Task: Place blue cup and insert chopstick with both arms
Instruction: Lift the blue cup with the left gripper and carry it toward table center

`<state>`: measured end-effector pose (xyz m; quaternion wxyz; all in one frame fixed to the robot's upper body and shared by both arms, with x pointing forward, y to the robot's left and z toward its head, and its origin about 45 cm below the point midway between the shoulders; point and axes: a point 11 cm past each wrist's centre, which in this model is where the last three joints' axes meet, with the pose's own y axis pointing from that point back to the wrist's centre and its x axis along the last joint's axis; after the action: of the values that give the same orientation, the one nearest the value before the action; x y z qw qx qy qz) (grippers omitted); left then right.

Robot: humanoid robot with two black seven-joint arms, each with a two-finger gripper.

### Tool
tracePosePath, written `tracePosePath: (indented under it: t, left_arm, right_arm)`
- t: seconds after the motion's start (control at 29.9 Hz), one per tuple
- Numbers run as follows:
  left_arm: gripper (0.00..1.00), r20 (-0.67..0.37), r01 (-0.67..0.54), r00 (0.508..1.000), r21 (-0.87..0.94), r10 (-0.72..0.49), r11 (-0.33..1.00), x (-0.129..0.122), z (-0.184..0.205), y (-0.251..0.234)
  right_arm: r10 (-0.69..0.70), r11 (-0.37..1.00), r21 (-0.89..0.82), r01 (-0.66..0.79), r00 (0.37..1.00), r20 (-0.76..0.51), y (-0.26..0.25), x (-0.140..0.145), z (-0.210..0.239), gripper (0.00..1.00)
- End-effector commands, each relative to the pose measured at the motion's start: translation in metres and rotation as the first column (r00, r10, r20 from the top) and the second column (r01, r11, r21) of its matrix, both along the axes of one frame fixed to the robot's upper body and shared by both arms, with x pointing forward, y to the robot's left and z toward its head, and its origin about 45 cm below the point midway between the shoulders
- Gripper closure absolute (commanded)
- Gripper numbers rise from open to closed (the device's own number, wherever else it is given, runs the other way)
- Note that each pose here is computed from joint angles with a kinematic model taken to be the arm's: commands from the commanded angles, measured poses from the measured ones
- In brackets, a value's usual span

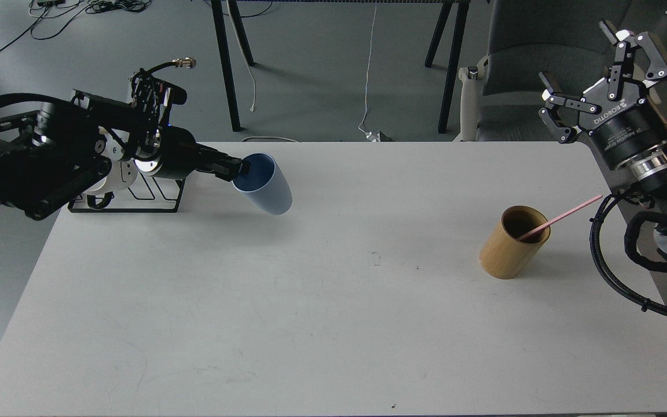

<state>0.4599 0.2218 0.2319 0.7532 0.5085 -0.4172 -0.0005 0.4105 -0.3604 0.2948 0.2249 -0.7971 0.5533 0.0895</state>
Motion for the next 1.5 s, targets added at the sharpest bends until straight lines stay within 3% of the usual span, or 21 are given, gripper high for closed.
tracePosePath:
  t: [0.0, 0.33, 1.3, 1.47]
  left_arm:
    - [0.94, 0.02, 0.092, 0.995, 0.136, -0.096, 0.986, 0.011, -0.009, -0.053]
    - [0.93, -0.009, 0.239, 0.971, 0.157, -0.24, 0.958, -0.01, -0.029, -0.127]
    - [0.92, -0.072, 0.24, 0.97, 0.173, -0.231, 0.955, -0.024, -0.06, -0.116]
    - [0.88, -0.08, 0.239, 0.97, 0.17, -0.229, 0.956, -0.026, -0.064, -0.115]
  right_arm:
    - [-0.026, 1.0, 0.01, 0.026, 0.999, 0.022, -0.008, 0.003, 0.008, 0.04]
    - [-0.03, 0.999, 0.016, 0.029, 0.999, 0.043, -0.008, 0.006, 0.017, 0.04]
    - [-0.035, 0.999, 0.009, 0.035, 0.999, 0.022, -0.011, 0.004, 0.008, 0.04]
    - [-0.033, 0.999, 0.007, 0.033, 0.999, 0.02, -0.011, 0.003, 0.007, 0.04]
